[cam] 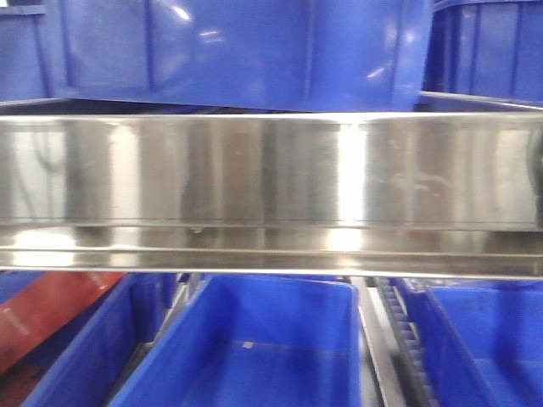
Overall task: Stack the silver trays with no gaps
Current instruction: 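Carry the silver tray in both grippers while driving to another shelf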
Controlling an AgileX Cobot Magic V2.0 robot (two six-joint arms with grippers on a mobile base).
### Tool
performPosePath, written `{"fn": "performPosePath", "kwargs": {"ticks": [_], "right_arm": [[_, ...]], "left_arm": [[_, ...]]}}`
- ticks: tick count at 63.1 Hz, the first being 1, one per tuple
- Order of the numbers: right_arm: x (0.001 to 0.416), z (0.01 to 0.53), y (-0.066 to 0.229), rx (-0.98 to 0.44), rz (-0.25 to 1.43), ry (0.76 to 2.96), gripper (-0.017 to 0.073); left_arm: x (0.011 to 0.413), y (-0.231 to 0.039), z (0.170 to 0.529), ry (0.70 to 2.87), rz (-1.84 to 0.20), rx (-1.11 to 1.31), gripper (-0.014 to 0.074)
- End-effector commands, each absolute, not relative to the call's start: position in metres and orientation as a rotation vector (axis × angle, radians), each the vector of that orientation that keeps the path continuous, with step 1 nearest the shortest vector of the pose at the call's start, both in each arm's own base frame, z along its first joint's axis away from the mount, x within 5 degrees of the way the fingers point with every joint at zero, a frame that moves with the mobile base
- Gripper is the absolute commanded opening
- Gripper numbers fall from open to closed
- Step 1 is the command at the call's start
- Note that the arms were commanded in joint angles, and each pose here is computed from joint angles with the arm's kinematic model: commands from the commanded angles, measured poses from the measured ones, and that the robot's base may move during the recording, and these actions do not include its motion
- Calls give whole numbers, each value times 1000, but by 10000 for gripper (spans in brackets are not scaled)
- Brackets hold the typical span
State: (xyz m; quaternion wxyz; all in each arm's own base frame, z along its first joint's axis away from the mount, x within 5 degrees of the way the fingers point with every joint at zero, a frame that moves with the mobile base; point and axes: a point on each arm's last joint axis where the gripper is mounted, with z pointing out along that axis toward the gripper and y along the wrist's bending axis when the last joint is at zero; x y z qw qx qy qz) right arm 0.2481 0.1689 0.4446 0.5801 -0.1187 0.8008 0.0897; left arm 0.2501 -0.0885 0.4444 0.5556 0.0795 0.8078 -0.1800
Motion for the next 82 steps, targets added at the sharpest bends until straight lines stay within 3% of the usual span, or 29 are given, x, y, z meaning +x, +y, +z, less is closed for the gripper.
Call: {"fn": "performPosePath", "kwargs": {"ticks": [1,82], "right_arm": [[245,453,175,-334,264,1783,-83],[245,453,175,-334,264,1783,-83]], "left_arm": [[245,-90,457,1840,-481,165,-16],[245,-90,457,1840,-481,165,-16]]}}
